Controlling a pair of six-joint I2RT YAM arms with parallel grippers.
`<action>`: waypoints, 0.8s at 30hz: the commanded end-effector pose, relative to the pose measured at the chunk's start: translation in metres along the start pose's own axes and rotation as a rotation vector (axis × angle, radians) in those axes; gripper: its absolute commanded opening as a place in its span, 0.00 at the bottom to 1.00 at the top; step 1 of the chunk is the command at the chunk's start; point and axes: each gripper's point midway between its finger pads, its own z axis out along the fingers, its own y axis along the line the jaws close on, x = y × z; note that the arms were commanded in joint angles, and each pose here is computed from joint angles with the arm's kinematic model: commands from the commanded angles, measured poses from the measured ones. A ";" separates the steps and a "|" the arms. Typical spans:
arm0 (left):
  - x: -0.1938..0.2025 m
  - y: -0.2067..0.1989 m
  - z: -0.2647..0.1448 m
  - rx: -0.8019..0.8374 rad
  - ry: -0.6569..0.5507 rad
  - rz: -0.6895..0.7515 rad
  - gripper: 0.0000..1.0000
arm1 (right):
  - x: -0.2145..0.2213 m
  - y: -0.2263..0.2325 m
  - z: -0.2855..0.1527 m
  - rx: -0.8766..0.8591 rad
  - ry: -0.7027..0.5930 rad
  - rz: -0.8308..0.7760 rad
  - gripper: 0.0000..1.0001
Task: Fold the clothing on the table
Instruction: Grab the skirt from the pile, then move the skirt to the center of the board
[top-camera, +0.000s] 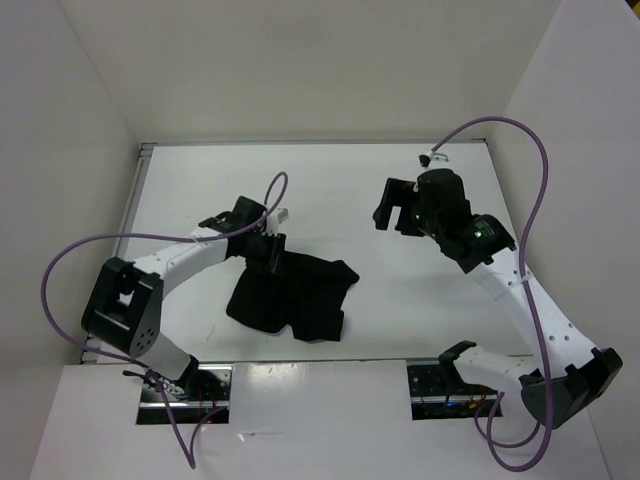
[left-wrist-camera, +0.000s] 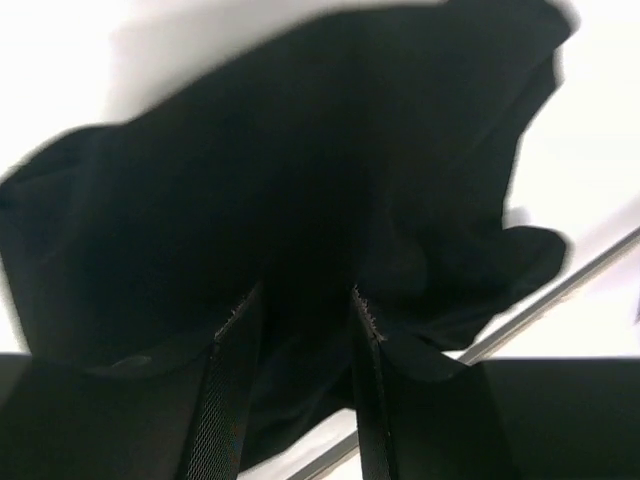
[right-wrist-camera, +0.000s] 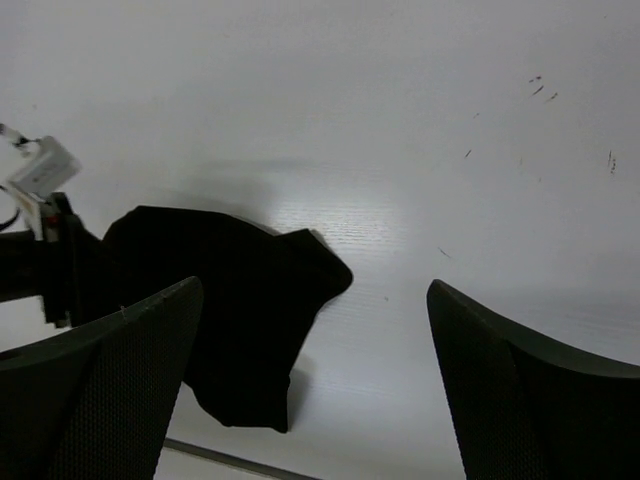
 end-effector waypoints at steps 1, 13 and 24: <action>0.023 0.002 0.023 -0.028 0.113 0.046 0.47 | -0.008 0.003 -0.014 -0.032 -0.058 0.054 0.97; -0.118 -0.068 -0.032 0.001 -0.251 0.208 0.00 | 0.002 -0.006 -0.024 -0.057 -0.084 0.089 0.95; -0.114 -0.049 -0.031 0.000 -0.234 0.148 0.34 | 0.020 0.012 0.001 -0.155 0.000 0.086 0.92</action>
